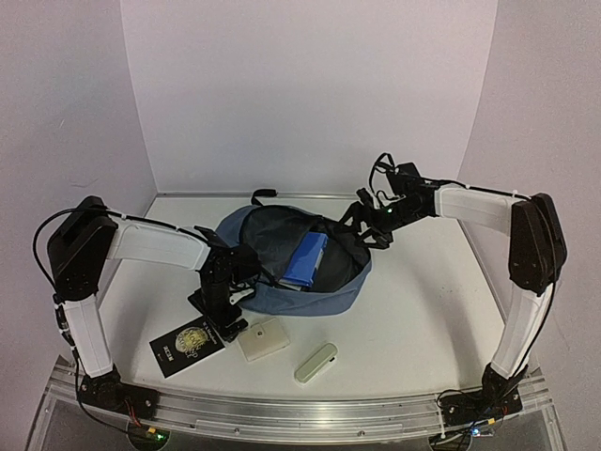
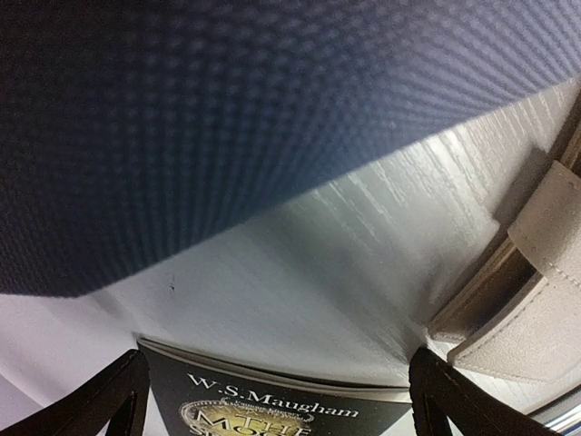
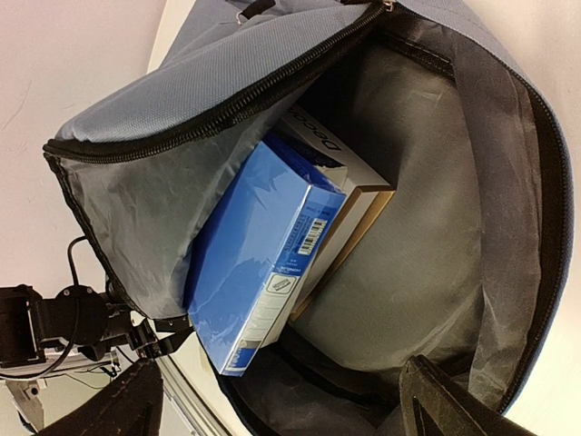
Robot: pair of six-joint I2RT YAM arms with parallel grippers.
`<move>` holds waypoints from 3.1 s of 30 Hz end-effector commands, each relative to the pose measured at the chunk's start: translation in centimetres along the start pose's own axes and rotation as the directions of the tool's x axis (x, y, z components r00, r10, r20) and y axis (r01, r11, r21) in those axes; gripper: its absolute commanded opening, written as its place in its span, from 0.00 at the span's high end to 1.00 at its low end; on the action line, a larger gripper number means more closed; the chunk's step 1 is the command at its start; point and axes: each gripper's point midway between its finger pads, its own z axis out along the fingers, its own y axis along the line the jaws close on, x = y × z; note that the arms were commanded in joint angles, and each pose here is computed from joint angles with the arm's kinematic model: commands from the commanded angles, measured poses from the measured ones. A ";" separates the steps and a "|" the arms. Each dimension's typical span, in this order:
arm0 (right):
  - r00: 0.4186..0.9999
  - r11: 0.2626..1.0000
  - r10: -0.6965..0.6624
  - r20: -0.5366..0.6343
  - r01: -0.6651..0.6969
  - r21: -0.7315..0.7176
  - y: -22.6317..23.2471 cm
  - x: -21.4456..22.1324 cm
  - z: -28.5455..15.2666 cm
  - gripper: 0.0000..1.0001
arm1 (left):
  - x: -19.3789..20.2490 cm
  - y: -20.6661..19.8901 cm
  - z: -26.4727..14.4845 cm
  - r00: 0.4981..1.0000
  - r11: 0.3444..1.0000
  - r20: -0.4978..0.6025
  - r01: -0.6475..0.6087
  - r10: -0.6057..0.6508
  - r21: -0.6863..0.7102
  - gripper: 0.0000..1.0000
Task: Pack the student bag
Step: Pick up the book from the center of the board.
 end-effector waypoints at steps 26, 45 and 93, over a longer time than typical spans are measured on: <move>0.998 0.998 -0.049 0.027 0.050 -0.035 1.8 -0.1 -1.9 0.10 | 3.2 -1.3 0.6 0.988 0.997 -0.142 -0.059 0.064 0.042 0.00; 0.997 0.998 -0.056 0.048 0.058 -0.029 2.3 -0.6 -2.6 0.11 | 4.4 -2.0 5.0 0.956 0.993 -0.274 -0.079 0.101 0.091 0.37; 0.992 0.950 -0.124 -0.031 0.110 -0.292 10.3 2.8 -5.7 0.11 | -10.0 -7.6 -27.9 0.786 0.957 0.547 -0.241 0.289 -0.160 0.92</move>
